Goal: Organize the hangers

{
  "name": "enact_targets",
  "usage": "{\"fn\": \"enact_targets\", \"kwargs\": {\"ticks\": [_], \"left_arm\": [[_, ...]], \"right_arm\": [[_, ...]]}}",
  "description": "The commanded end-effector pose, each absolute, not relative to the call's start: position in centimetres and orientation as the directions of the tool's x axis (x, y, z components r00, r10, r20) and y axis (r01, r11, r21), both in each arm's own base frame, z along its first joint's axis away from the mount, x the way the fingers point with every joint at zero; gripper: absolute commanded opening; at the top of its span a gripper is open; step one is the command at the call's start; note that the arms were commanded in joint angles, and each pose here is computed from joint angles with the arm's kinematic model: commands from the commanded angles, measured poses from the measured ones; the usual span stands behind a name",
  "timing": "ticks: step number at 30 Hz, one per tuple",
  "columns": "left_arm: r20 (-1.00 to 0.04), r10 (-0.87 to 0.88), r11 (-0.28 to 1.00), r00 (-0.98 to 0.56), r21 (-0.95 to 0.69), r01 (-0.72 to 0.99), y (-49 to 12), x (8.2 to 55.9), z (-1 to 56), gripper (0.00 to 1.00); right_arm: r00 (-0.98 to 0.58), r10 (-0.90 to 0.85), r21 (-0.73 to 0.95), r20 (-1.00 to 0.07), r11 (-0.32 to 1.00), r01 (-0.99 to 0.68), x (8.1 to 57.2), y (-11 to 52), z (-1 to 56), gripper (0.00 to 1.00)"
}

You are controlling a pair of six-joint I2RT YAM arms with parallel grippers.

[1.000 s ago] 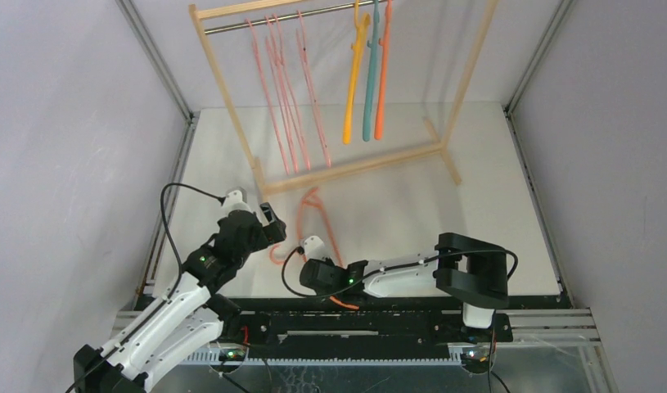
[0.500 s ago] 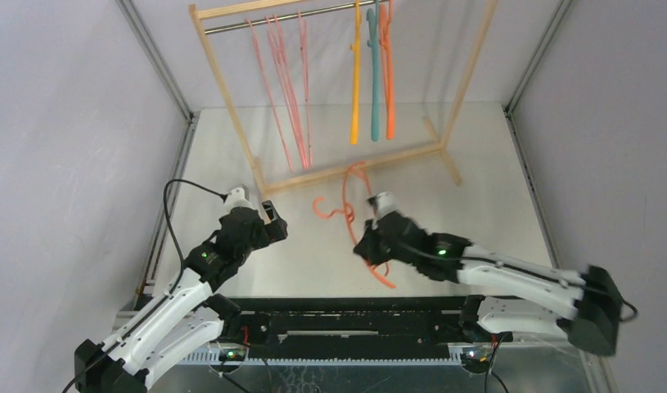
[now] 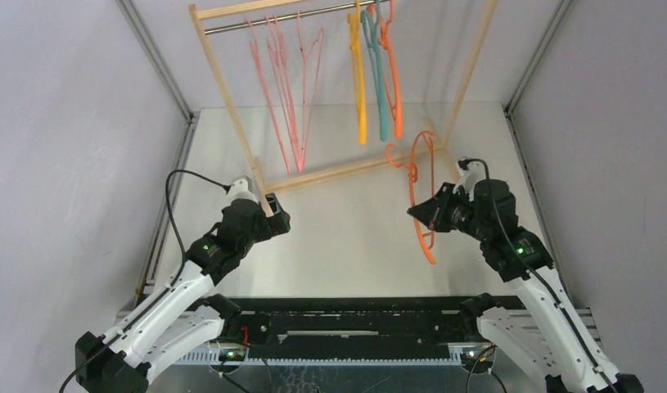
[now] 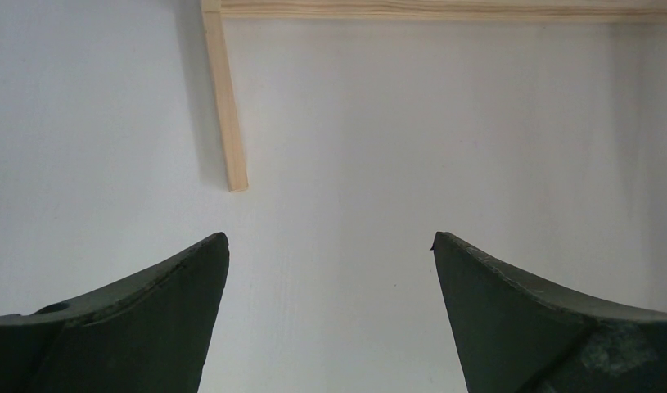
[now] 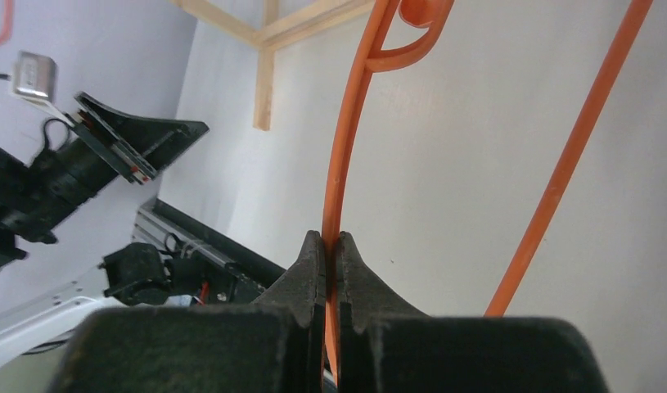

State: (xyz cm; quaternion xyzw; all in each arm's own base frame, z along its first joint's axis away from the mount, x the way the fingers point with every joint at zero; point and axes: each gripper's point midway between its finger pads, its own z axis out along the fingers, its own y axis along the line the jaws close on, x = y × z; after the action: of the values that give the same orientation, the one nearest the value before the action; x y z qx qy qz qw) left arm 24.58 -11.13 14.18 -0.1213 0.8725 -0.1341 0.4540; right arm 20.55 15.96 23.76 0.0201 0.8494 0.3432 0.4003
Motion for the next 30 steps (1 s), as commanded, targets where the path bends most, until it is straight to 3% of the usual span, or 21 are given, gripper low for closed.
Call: {"fn": "enact_targets", "kwargs": {"ticks": [1, 5, 12, 24, 30], "left_arm": [[-0.788, -0.344, 0.926, -0.51, -0.376, -0.043, -11.9, 25.8, 17.0, 0.99], [-0.791, -0.338, 0.928, -0.51, -0.371, -0.039, -12.0, 25.9, 17.1, 1.0], [-0.794, -0.337, 0.927, -0.506, -0.374, -0.029, -12.2, 26.2, 17.5, 1.0], [-0.79, -0.348, 0.922, -0.505, -0.386, -0.033, -12.1, 25.9, 17.3, 1.0], [-0.785, -0.345, 0.923, -0.515, -0.384, -0.032, -12.3, 26.0, 17.0, 0.99]], "right_arm": [[-0.649, 0.334, 0.654, -0.683, 0.675, -0.341, 20.1, 15.6, 28.6, 0.0], [-0.652, 0.395, 0.723, -0.647, 0.589, -0.361, 20.5, 15.4, 31.4, 0.0], [-0.61, 0.409, 0.705, -0.679, 0.595, -0.386, 21.1, 15.0, 34.5, 0.0], [-0.638, 0.372, 0.675, -0.675, 0.66, -0.33, 19.6, 14.1, 31.7, 0.0], [-0.677, 0.364, 0.706, -0.64, 0.625, -0.331, 17.9, 14.8, 30.9, 0.0]]}}
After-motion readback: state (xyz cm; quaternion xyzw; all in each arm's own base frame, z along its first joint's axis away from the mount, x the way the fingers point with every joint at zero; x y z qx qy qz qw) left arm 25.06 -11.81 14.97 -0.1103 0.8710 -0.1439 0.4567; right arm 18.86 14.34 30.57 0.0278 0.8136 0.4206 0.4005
